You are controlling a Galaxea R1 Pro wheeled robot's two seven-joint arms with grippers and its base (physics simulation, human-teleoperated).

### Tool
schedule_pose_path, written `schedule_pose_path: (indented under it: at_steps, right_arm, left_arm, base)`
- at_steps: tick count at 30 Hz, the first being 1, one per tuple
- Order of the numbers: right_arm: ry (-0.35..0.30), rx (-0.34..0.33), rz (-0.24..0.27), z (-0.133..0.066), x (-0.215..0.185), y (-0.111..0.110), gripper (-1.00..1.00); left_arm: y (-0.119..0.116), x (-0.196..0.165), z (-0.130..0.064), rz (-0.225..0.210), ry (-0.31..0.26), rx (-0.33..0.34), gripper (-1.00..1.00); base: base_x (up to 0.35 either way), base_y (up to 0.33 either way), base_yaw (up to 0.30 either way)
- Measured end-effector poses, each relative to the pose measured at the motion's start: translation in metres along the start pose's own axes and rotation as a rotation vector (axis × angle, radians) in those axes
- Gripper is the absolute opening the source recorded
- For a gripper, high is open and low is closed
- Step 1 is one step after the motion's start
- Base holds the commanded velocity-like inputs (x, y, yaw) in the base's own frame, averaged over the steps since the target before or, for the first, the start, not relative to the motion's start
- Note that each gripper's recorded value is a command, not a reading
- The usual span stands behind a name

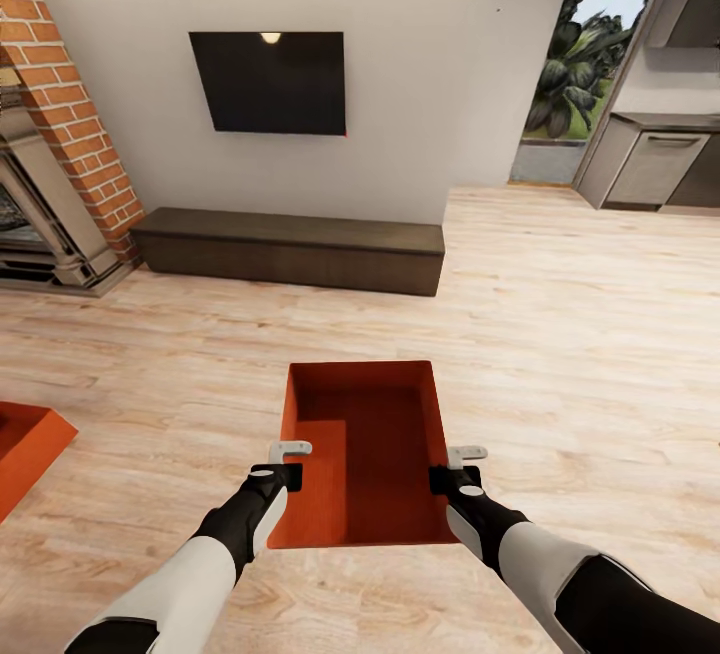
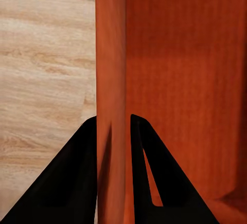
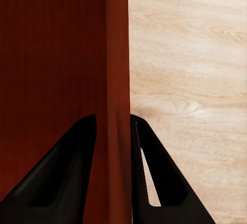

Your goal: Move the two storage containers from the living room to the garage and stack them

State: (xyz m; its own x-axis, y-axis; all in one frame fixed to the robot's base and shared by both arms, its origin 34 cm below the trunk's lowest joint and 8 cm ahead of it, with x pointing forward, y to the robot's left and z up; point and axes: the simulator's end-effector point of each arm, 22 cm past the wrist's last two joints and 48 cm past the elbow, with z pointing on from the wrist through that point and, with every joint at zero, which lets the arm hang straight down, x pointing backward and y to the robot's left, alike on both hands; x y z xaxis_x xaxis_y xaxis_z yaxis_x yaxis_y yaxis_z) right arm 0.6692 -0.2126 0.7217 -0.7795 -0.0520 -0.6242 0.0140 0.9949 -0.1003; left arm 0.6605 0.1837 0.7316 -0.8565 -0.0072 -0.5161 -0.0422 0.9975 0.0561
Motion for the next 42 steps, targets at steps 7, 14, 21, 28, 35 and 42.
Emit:
schedule_pose_path:
  at_steps: [7, 14, 21, 28, 35, 42]
  right_arm:
    - [-0.009, 0.001, 0.000, -0.003, -0.006, -0.001, -1.00]
    - [-0.021, 0.001, 0.002, -0.006, -0.012, -0.001, -1.00]
    - [-0.034, 0.002, 0.004, -0.009, -0.019, -0.002, -1.00]
    - [-0.044, 0.002, 0.004, -0.012, -0.025, -0.002, -1.00]
    - [-0.054, 0.003, 0.005, -0.015, -0.030, -0.003, -1.00]
    - [-0.065, 0.003, 0.006, -0.018, -0.036, -0.003, -1.00]
  left_arm:
    - [0.000, -0.005, -0.004, -0.001, -0.009, 0.000, -1.00]
    - [0.000, -0.011, -0.007, -0.002, -0.021, 0.000, -1.00]
    - [0.001, -0.017, -0.011, -0.002, -0.034, 0.000, -1.00]
    - [0.001, -0.023, -0.015, -0.003, -0.044, 0.000, -1.00]
    - [0.001, -0.027, -0.019, -0.004, -0.054, 0.000, -1.00]
    - [0.001, -0.033, -0.023, -0.004, -0.065, 0.000, -1.00]
  base:
    - [0.000, 0.000, 0.000]
    - [0.000, 0.000, 0.000]
    - [0.000, 0.000, 0.000]
    - [0.000, 0.000, 0.000]
    - [0.000, 0.000, 0.000]
    - [0.000, 0.000, 0.000]
